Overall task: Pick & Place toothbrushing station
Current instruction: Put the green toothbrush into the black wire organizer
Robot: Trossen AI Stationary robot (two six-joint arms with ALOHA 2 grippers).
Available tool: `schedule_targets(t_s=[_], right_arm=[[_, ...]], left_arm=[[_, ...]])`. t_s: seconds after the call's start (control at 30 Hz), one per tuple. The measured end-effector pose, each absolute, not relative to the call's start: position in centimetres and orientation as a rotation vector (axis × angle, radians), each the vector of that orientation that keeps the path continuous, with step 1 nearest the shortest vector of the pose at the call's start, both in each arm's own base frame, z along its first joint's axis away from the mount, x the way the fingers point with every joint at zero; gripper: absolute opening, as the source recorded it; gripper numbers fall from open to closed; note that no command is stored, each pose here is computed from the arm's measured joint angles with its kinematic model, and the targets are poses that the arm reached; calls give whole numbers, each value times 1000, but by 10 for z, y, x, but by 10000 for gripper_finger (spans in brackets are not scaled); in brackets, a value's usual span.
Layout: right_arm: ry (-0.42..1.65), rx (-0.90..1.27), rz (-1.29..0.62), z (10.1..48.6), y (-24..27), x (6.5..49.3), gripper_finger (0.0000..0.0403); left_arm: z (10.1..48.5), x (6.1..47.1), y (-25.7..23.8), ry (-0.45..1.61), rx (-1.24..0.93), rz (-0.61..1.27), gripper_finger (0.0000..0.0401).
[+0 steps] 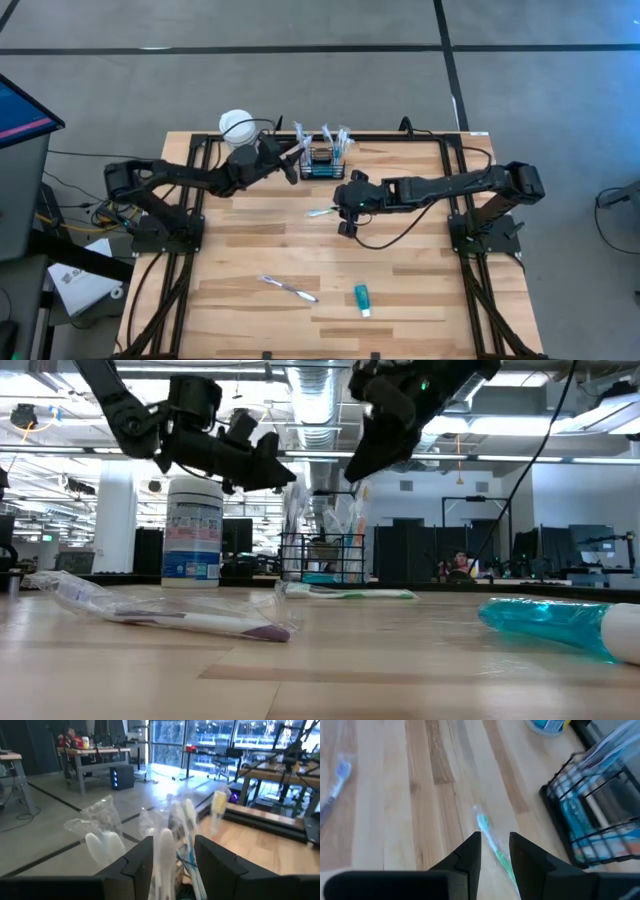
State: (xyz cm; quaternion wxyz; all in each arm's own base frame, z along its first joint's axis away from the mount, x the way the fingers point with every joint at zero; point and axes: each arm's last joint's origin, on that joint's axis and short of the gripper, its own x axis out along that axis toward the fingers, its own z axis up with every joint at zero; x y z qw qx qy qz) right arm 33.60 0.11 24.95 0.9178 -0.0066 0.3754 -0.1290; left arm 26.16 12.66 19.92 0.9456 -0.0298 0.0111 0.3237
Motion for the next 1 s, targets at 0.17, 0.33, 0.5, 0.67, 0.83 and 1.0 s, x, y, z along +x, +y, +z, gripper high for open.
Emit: schedule_targets(t_s=[0.17,0.33,0.5,0.67,0.83,1.0], right_arm=[[824,-81,-244,228,-1,349,91],[915,-132,-242,204,-11,358,91],[934,-172,-237,198,-22,363,91],[984,-143,-195,195,-29,358,91],[1042,-122,-186,189,-37,354,91],[1091,-102,-154,174,-44,357,91]], left_arm=[[209,256,116,71,-63,633,136],[213,255,103,115,-64,591,136],[212,260,92,130,-59,535,135],[210,263,82,147,-56,472,135],[210,264,79,148,-55,458,135],[210,264,78,148,-55,457,135]])
